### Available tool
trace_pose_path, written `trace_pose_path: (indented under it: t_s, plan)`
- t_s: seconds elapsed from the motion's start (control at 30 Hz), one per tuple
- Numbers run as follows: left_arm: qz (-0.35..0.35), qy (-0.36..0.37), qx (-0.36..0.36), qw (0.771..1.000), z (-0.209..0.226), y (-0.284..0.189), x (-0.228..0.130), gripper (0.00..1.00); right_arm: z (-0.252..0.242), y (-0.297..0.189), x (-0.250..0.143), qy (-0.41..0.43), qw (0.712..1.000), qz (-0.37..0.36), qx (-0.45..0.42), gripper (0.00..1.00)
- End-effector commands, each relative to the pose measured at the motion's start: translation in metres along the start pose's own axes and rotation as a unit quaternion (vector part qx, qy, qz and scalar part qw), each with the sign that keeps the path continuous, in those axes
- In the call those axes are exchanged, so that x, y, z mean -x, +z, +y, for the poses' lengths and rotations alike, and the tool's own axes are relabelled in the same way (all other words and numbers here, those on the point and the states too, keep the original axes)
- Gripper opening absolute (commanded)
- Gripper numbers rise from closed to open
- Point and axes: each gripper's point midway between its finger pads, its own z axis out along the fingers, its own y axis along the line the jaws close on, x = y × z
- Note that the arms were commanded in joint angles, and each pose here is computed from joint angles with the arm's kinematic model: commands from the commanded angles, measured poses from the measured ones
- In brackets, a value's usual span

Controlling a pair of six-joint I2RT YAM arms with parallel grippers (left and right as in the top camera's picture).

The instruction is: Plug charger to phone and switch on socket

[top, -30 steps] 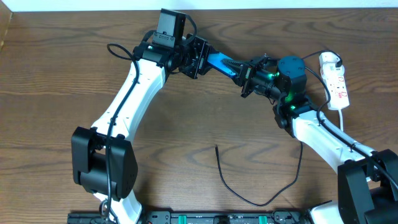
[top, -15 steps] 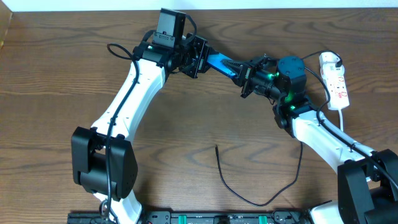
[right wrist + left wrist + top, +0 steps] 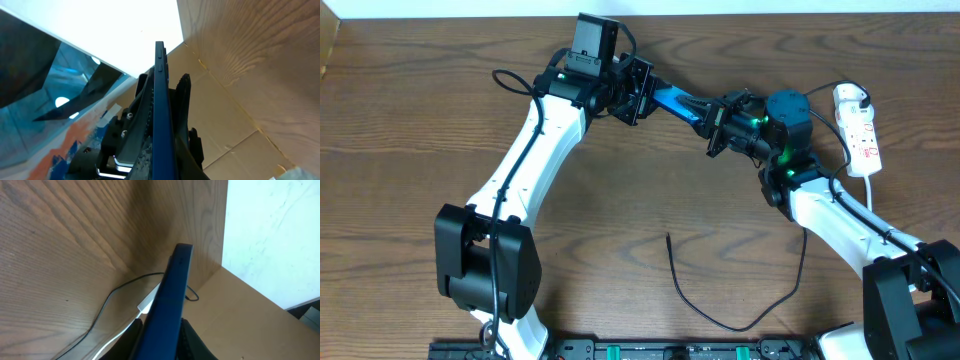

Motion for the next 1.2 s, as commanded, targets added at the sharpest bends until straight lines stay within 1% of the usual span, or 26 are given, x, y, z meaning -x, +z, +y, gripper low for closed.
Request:
trace_pose_path:
  t_s: [0.0,0.17,0.4,0.5,0.53,0.57,0.63,0.67,0.8,0.83,0.9,1.17]
  plan:
    - [-0.008,0.003,-0.009,1.0,-0.007,-0.009,-0.003,0.14,0.01,0.002,-0.02,-0.035,0.999,0.026,0.01,0.01]
    - [-0.008,0.003,-0.009,1.0,-0.007,-0.009,-0.003,0.08,0.01,0.002,-0.02,-0.035,0.999,0.025,0.01,0.02]
    - [-0.008,0.003,-0.009,1.0,-0.007,-0.009,-0.003,0.07,0.01,0.002,-0.02,-0.035,0.999,0.026,0.01,0.03]
    - [-0.008,0.003,-0.009,1.0,-0.007,-0.009,-0.003,0.08,0.01,0.003,-0.021,-0.035,0.999,0.026,0.009,0.07]
    - [-0.008,0.003,-0.009,1.0,-0.007,-0.009,-0.003,0.08,0.01,0.003,-0.021,-0.035,0.999,0.026,0.009,0.09]
    - [-0.008,0.003,-0.009,1.0,-0.007,-0.009,-0.003,0.08,0.01,0.003,-0.021,-0.035,0.999,0.026,0.009,0.15]
    - [-0.008,0.003,-0.009,1.0,-0.007,-0.009,-0.003,0.08,0.01,0.003,-0.021,-0.035,0.999,0.026,0.009,0.23]
    - [-0.008,0.003,-0.009,1.0,-0.007,-0.009,-0.003,0.08,0.009,0.003,-0.021,-0.035,0.999,0.026,0.009,0.3]
    - [-0.013,0.004,-0.009,1.0,-0.007,-0.009,-0.001,0.08,0.01,0.003,-0.021,-0.035,0.999,0.026,0.009,0.5]
    - [-0.019,0.005,-0.008,1.0,-0.007,-0.009,0.001,0.07,0.009,0.003,-0.021,-0.035,0.999,0.026,0.009,0.62]
    - [-0.021,0.004,-0.009,1.0,-0.007,-0.01,0.003,0.07,0.01,0.003,-0.021,-0.035,0.999,0.026,0.009,0.65]
    - [-0.029,-0.003,-0.013,0.999,-0.008,-0.015,0.013,0.08,0.01,0.003,-0.019,-0.035,0.999,0.021,0.012,0.7]
